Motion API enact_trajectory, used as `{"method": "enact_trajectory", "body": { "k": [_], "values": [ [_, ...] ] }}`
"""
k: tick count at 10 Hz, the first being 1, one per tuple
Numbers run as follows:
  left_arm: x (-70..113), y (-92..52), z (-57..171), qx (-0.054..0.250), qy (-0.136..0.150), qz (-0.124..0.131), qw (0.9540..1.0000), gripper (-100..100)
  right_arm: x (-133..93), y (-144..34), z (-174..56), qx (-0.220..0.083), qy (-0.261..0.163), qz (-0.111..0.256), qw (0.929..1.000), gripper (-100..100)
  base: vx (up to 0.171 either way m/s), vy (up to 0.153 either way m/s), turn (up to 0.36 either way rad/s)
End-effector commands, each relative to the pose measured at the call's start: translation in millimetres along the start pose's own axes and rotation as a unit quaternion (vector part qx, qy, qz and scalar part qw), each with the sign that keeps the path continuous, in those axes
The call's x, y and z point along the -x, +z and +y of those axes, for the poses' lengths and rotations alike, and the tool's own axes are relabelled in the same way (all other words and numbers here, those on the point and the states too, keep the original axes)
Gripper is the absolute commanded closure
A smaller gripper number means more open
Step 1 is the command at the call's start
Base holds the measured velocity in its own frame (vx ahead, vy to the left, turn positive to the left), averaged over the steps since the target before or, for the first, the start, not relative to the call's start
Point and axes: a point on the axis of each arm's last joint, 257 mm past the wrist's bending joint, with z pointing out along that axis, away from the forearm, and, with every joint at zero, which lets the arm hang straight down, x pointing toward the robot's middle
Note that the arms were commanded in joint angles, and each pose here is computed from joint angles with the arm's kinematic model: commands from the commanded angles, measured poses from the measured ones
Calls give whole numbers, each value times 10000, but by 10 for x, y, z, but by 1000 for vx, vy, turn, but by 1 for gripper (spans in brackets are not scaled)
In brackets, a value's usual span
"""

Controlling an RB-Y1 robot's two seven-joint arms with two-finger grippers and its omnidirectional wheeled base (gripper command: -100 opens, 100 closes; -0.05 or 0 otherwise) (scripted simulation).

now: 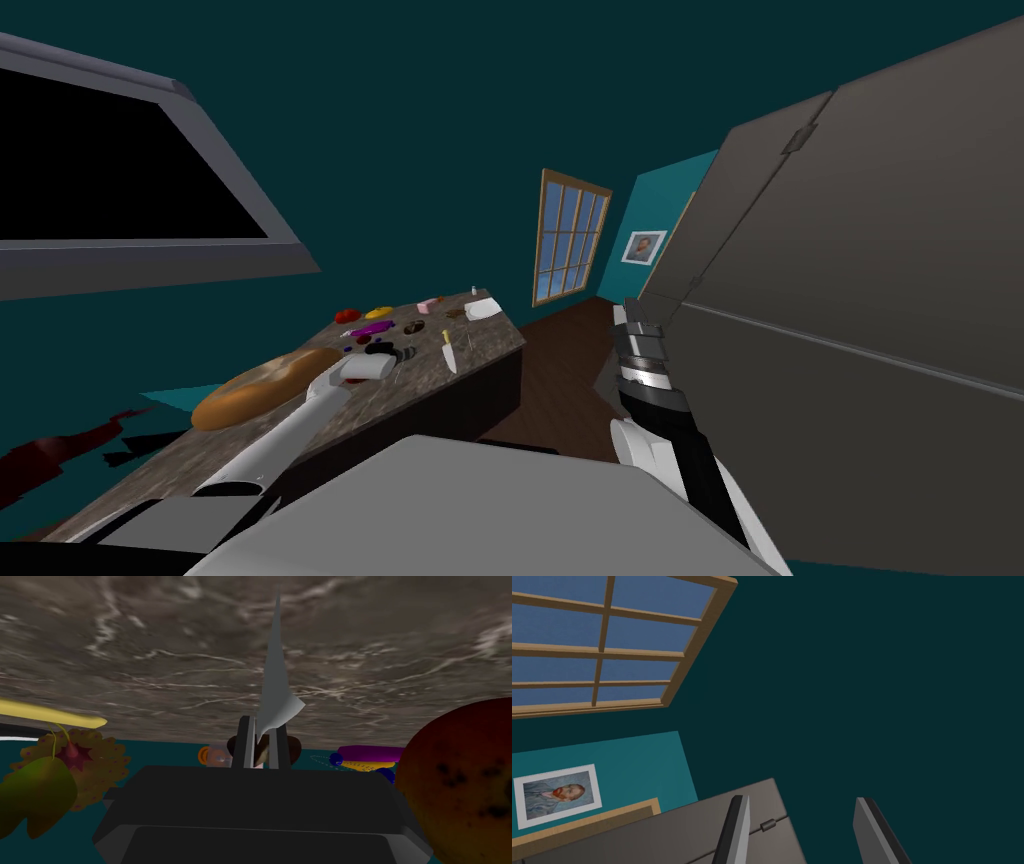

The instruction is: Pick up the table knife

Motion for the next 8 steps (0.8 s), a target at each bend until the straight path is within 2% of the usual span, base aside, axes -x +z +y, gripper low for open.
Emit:
{"method": "enact_trajectory", "body": {
  "k": [1, 6, 7, 8],
  "values": [
    [4, -45, -63, -98, 95, -1, 9999, 100, 0, 0, 0, 0, 0, 0, 10000, 0, 99, -51, 125],
    [-32, -195, -239, -390, 384, 8, 9985, 100, 0, 0, 0, 0, 0, 0, 10000, 0, 74, -42, 160],
    [-21, -172, -217, -357, 341, 1, 9988, 100, 0, 0, 0, 0, 0, 0, 10000, 0, 30, -26, 41],
    [-26, -176, -220, -362, 353, 5, 9987, 0, 0, 1, 0, 1, 1, 0, 10000, 0, 4, -5, -7]
  ]
}}
